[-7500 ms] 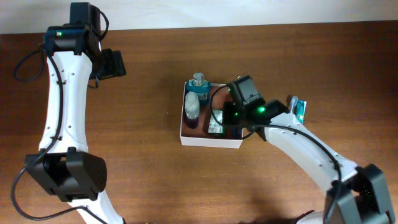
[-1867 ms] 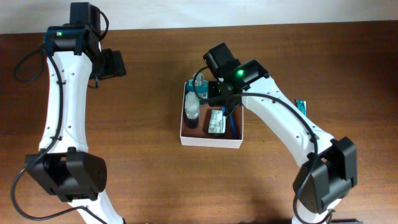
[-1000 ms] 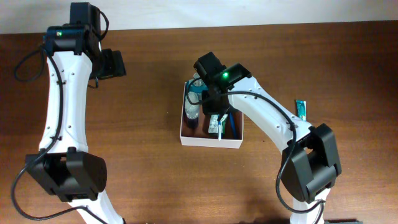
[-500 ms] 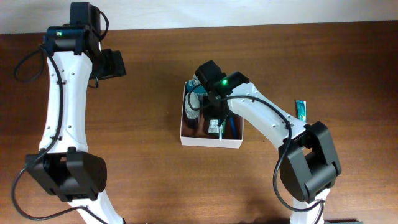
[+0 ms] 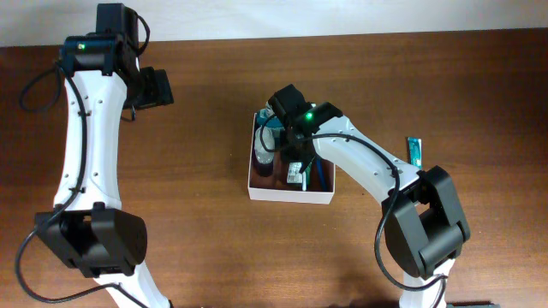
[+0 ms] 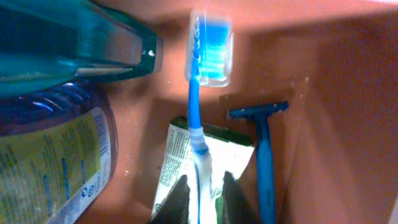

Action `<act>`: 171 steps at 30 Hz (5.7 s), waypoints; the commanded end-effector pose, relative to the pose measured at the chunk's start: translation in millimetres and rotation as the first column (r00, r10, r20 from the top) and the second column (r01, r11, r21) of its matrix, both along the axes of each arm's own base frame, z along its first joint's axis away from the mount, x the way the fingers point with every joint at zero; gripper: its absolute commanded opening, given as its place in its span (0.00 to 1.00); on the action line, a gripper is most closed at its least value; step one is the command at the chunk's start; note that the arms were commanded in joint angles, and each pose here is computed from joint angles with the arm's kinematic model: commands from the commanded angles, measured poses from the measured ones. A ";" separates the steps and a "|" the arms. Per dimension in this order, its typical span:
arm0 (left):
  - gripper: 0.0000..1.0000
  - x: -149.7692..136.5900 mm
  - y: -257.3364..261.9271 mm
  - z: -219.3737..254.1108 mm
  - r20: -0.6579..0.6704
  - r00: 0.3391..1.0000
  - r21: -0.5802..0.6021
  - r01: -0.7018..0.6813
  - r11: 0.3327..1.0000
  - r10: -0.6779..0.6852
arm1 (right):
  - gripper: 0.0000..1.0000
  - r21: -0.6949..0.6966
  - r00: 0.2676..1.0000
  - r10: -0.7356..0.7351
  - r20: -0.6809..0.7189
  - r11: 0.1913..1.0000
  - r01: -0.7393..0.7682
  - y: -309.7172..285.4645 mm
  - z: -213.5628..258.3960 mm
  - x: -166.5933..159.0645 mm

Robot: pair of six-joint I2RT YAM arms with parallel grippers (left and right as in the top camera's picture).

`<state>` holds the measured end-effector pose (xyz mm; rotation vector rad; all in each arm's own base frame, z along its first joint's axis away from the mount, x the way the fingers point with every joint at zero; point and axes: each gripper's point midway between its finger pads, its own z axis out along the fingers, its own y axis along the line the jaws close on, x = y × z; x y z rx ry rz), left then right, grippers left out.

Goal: Pack container
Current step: 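Release the toothbrush and raise the right gripper away, then lower the right gripper and grasp the teal Colgate toothpaste tube, then carry the toothpaste tube leftward and lower it into the box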

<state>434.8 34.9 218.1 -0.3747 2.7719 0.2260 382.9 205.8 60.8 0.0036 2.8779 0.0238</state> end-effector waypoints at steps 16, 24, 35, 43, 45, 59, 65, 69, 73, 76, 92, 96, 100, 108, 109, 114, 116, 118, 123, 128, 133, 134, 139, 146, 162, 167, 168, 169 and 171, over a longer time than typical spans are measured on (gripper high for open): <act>0.99 -1.3 0.4 15.7 0.039 0.999 0.008 0.004 1.000 -0.004 | 0.33 0.002 0.994 0.055 0.095 0.998 -0.055 -9.2 53.5 -4.1; 0.99 -1.3 0.4 15.7 0.039 0.999 0.008 0.004 1.000 -0.004 | 0.35 -0.015 0.990 -0.053 0.131 0.998 0.056 -71.6 98.8 -7.3; 0.99 -1.3 0.4 15.7 0.039 0.999 0.008 0.004 1.000 -0.004 | 0.36 -0.170 0.956 -0.292 0.019 0.941 0.291 -209.5 93.1 -20.9; 0.99 -1.3 0.4 15.7 0.039 0.999 0.008 0.004 1.000 -0.004 | 0.41 -0.191 0.898 -0.434 -0.075 0.890 0.414 -277.3 68.0 -48.4; 0.99 -1.3 0.4 15.7 0.039 0.999 0.008 0.004 1.000 -0.004 | 0.50 -0.185 0.893 -0.436 -0.110 0.892 0.412 -283.5 53.4 -56.9; 0.99 -1.3 0.4 15.7 0.039 0.999 0.008 0.004 1.000 -0.004 | 0.82 -0.087 0.936 -0.301 -0.181 0.953 0.290 -279.1 -14.8 -76.9; 0.99 -1.3 0.4 15.7 0.039 0.999 0.008 0.004 1.000 -0.004 | 0.84 -0.091 0.952 -0.244 -0.182 0.969 0.231 -278.6 -24.9 -78.5; 0.99 -1.3 0.4 15.7 0.039 0.999 0.008 0.004 1.000 -0.004 | 0.83 -0.092 0.954 -0.238 -0.181 0.970 0.224 -278.5 -33.7 -79.3; 0.99 -1.3 0.4 15.7 0.039 0.999 0.008 0.004 1.000 -0.004 | 0.83 -0.093 0.958 -0.223 -0.182 0.974 0.209 -278.7 -40.2 -78.6; 0.99 -1.3 0.4 15.8 0.040 0.999 0.008 0.004 1.000 -0.004 | 0.83 -0.094 0.962 -0.207 -0.179 0.977 0.193 -279.0 -44.9 -76.6; 0.99 -1.3 0.4 15.7 0.039 0.999 0.008 0.004 1.000 -0.004 | 0.83 -0.099 0.973 -0.165 -0.162 0.984 0.150 -279.5 -60.4 -74.5; 0.99 -1.3 0.4 15.7 0.039 0.999 0.008 0.004 1.000 -0.004 | 0.83 -0.099 0.974 -0.165 -0.154 0.984 0.151 -279.6 -61.9 -73.6; 0.99 -1.3 0.4 15.7 0.039 0.999 0.008 0.004 1.000 -0.004 | 0.85 -0.099 0.977 -0.165 -0.138 0.983 0.152 -279.7 -66.4 -72.7; 0.99 -1.3 0.4 15.7 0.039 0.999 0.008 0.004 1.000 -0.004 | 0.80 -0.083 0.979 -0.158 -0.129 0.985 0.148 -276.9 -68.4 -71.3; 0.99 -1.3 0.4 15.7 0.039 0.999 0.008 0.004 1.000 -0.004 | 0.75 -0.071 0.979 -0.155 -0.129 0.987 0.147 -275.0 -68.5 -70.9; 1.00 -1.3 0.4 15.7 0.039 0.999 0.008 0.004 1.000 -0.004 | 0.37 -0.052 0.980 -0.150 -0.128 0.988 0.144 -271.4 -68.6 -70.3; 0.99 -1.3 0.4 15.7 0.039 0.999 0.008 0.004 1.000 -0.004 | 0.36 -0.052 0.980 -0.150 -0.128 0.988 0.144 -271.4 -68.6 -70.3; 0.99 -1.3 0.4 15.7 0.039 0.999 0.008 0.004 1.000 -0.004 | 0.31 -0.052 0.980 -0.150 -0.128 0.988 0.144 -271.4 -68.6 -70.3; 0.99 -1.3 0.4 15.7 0.039 0.999 0.008 0.004 1.000 -0.004 | 0.22 -0.052 0.980 -0.150 -0.128 0.988 0.145 -271.4 -68.6 -70.3; 0.99 -1.3 0.4 15.7 0.039 0.999 0.008 0.004 1.000 -0.004 | 0.22 -0.052 0.980 -0.154 -0.128 0.988 0.148 -271.5 -68.6 -70.3; 0.99 -1.3 0.4 15.7 0.039 0.999 0.008 0.004 1.000 -0.004 | 0.08 -0.050 0.978 -0.163 -0.128 0.986 0.158 -271.3 -68.6 -70.2; 0.99 -1.3 0.4 15.7 0.039 0.999 0.008 0.004 1.000 -0.004 | 0.06 -0.047 0.975 -0.184 -0.126 0.983 0.180 -271.4 -68.4 -70.0; 0.99 -1.3 0.4 15.7 0.039 0.999 0.008 0.004 1.000 -0.004 | 0.04 -0.035 0.957 -0.262 -0.126 0.965 0.259 -271.9 -57.8 -63.9; 0.99 -1.3 0.4 15.7 0.039 0.999 0.008 0.004 1.000 -0.004 | 0.04 0.105 0.965 -0.230 -0.123 0.964 0.243 -248.6 -15.8 -38.6; 0.99 -1.3 0.4 15.7 0.039 0.999 0.008 0.004 1.000 -0.004 | 0.04 0.195 0.996 -0.067 -0.054 0.978 0.077 -113.2 62.3 -8.5; 0.99 -1.3 0.4 15.7 0.039 0.999 0.008 0.004 1.000 -0.004 | 0.04 0.207 0.998 -0.017 -0.065 0.978 0.030 -76.6 62.5 -19.3; 0.99 -1.3 0.4 15.7 0.039 0.999 0.008 0.004 1.000 -0.004 | 0.04 0.208 0.998 0.001 -0.064 0.978 0.013 -69.6 62.5 -21.7; 0.99 -1.3 0.4 15.7 0.039 0.999 0.008 0.004 1.000 -0.004 | 0.04 0.208 0.998 0.020 -0.063 0.978 -0.007 -62.4 62.6 -24.2; 0.99 -1.3 0.4 15.7 0.039 0.999 0.008 0.004 1.000 -0.004 | 0.04 0.208 0.997 0.046 -0.061 0.978 -0.032 -49.2 62.6 -28.9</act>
